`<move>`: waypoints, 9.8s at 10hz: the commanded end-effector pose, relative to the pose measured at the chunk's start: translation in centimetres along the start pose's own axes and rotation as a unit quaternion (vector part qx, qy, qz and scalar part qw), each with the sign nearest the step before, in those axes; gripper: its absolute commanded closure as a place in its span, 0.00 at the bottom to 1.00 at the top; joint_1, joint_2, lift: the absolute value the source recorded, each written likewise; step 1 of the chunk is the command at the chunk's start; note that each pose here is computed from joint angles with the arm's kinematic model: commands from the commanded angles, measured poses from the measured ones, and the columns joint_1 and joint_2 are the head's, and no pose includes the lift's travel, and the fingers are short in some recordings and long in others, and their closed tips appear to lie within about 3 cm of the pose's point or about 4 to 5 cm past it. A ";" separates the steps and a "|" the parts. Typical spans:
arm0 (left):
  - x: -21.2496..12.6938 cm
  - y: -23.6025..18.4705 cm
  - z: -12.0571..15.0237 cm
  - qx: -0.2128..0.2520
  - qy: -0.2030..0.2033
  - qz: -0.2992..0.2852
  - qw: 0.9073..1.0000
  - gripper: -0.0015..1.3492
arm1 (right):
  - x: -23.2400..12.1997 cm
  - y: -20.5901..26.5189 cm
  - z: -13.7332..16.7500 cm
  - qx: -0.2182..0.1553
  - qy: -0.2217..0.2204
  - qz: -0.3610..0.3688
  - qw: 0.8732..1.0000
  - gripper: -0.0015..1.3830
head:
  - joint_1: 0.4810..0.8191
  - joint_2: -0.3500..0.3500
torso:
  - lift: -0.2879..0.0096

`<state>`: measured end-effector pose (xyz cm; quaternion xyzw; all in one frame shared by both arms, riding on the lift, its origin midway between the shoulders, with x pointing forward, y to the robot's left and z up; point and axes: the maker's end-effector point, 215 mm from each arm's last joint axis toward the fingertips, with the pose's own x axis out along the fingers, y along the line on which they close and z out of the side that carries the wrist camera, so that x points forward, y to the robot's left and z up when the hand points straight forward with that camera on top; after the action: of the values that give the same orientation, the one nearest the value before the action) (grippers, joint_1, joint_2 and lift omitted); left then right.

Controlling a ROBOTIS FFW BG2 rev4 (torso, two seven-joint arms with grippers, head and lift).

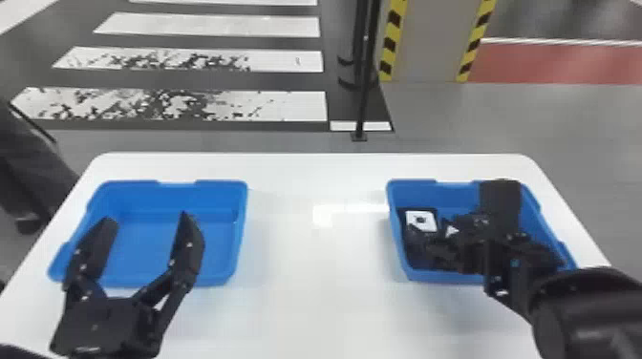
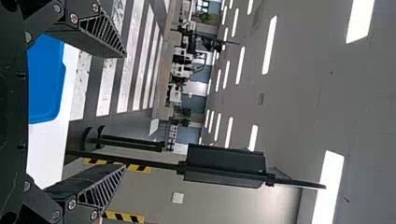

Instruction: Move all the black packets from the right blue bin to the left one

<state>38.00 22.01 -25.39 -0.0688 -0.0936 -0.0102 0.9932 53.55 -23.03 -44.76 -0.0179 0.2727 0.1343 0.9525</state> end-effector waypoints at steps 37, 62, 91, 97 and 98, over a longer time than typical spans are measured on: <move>3.7 -9.0 -6.4 -0.118 0.166 -0.186 0.961 0.28 | -9.6 33.5 5.6 0.159 -0.147 0.412 0.885 0.84 | 0.63 0.88 | 0.50; 0.5 3.5 0.2 -0.044 -0.021 0.004 0.999 0.14 | -10.0 6.5 8.2 0.060 -0.131 0.119 0.982 0.06 | 0.63 0.76 | 0.50; -1.1 1.1 -1.0 -0.061 0.017 -0.017 0.998 0.14 | -3.0 -4.7 -6.1 0.121 0.166 -0.072 0.976 0.31 | 0.63 0.38 | 0.50; -1.2 1.2 -1.1 -0.064 0.013 -0.016 0.998 0.14 | -3.7 -2.3 -2.4 0.107 0.105 -0.049 0.988 0.84 | 0.63 0.42 | 0.50; -1.1 1.2 -0.9 -0.065 0.008 -0.015 0.998 0.14 | -3.1 -1.3 -0.9 0.116 0.060 -0.016 0.991 0.84 | 0.63 0.43 | 0.50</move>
<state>37.10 23.08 -26.74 -0.1310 -0.0835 -0.0321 0.9873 50.43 -25.07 -44.36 0.0742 0.3609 0.0849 0.9258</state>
